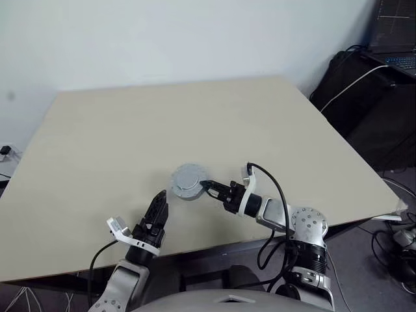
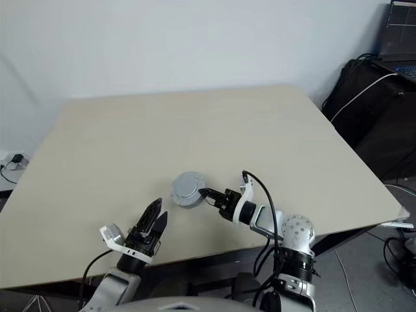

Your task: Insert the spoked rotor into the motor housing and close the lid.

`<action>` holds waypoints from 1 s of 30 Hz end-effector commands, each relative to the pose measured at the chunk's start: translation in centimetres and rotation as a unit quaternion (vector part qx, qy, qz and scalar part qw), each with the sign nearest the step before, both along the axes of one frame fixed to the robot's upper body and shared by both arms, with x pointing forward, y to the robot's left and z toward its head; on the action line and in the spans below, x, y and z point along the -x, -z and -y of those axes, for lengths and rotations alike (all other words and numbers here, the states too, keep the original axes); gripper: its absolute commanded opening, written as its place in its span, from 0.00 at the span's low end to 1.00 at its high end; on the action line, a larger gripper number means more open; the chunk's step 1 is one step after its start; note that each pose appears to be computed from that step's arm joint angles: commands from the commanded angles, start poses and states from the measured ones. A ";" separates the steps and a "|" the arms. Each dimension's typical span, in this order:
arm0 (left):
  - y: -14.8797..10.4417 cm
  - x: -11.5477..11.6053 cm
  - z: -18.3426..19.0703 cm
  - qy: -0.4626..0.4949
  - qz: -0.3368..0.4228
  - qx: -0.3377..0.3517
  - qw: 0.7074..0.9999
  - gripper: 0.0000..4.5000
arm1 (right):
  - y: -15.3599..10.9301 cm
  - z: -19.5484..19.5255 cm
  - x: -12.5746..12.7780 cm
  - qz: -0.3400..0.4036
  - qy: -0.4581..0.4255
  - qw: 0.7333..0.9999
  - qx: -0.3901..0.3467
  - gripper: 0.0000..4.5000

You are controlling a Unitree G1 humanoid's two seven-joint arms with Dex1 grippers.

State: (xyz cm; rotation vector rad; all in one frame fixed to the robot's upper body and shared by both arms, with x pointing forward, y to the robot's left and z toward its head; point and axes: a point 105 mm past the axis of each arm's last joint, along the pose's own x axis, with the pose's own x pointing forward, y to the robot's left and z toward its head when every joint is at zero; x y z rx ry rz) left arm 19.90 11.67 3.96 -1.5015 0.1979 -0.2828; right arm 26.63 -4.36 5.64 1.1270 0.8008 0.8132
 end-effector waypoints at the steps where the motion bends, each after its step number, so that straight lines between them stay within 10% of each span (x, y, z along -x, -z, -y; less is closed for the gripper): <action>1: -1.8 -1.1 1.8 0.004 0.038 0.053 0.998 0.99 | -3.4 -2.6 0.5 0.047 -0.039 0.996 -0.069 0.27; 18: -2.0 -1.6 2.2 0.000 0.044 0.052 0.998 0.99 | -2.7 -3.3 3.2 0.023 -0.119 0.991 -0.055 0.27; 25: -2.2 -1.6 2.2 -0.005 0.044 0.053 0.998 0.52 | -2.0 -2.9 2.7 0.015 -0.097 0.995 -0.036 0.27; 30: -2.5 -1.4 2.0 -0.008 0.043 0.052 0.998 0.49 | -1.2 -2.4 2.0 0.026 -0.073 0.997 0.012 0.27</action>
